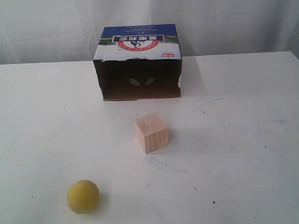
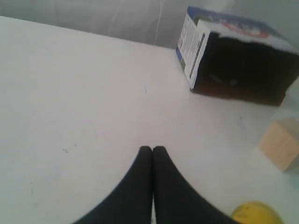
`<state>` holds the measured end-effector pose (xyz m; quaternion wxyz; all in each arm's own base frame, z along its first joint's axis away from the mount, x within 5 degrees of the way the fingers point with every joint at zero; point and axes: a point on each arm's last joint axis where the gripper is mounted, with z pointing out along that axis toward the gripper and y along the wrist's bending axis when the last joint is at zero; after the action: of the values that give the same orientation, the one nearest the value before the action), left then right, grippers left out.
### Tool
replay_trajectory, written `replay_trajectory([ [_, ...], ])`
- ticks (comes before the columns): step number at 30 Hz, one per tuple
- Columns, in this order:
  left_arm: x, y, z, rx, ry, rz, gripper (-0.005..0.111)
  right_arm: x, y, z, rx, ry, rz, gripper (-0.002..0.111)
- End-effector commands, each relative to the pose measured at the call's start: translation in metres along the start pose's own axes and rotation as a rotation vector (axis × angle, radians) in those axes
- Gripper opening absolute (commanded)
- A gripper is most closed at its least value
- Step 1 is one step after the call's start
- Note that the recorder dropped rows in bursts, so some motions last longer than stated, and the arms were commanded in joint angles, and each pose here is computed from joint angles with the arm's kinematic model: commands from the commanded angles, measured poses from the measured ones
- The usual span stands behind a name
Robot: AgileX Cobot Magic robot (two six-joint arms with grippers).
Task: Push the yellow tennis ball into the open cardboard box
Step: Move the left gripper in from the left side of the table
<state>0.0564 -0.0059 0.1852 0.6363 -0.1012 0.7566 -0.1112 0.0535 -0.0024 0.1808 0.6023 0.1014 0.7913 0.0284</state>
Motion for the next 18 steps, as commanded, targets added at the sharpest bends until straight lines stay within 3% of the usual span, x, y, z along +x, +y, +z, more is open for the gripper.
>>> replay_trajectory([
  [1, -0.012, 0.001, -0.001, 0.009, -0.151, -0.238, 0.000, -0.001, 0.000, 0.000, 0.005, -0.015, 0.000, 0.000],
  [2, -0.020, 0.003, -0.003, 0.003, -0.242, -0.296, 0.000, -0.001, 0.000, 0.000, 0.005, -0.015, 0.000, 0.000],
  [4, -0.044, 0.007, -0.011, 0.030, -0.468, -0.523, 0.000, -0.001, 0.000, 0.000, 0.005, -0.015, 0.000, 0.000],
  [5, -0.060, 0.006, -0.020, 0.057, -0.598, -0.555, 0.000, -0.001, 0.000, 0.000, 0.005, -0.015, 0.000, 0.000],
  [7, -0.092, -0.001, -0.033, 0.079, -0.749, -0.474, 0.000, -0.001, 0.000, 0.000, 0.005, -0.015, 0.000, 0.000],
  [9, -0.124, -0.013, -0.034, 0.057, -0.739, -0.379, 0.000, -0.001, 0.000, 0.000, 0.005, -0.015, 0.000, 0.000],
  [11, -0.152, -0.025, -0.014, 0.021, -0.589, -0.256, 0.000, -0.001, 0.000, 0.000, 0.005, -0.015, 0.000, 0.000],
  [13, -0.177, -0.038, 0.018, -0.019, -0.372, -0.004, 0.000, -0.001, 0.000, 0.000, 0.005, -0.015, 0.000, 0.000],
  [15, -0.196, -0.043, 0.063, -0.070, -0.061, 0.229, 0.000, -0.001, 0.000, 0.000, 0.005, -0.015, 0.000, 0.000],
  [18, -0.212, -0.044, 0.119, -0.096, 0.342, 0.351, 0.000, -0.001, 0.000, 0.000, 0.005, -0.015, 0.000, 0.000],
])
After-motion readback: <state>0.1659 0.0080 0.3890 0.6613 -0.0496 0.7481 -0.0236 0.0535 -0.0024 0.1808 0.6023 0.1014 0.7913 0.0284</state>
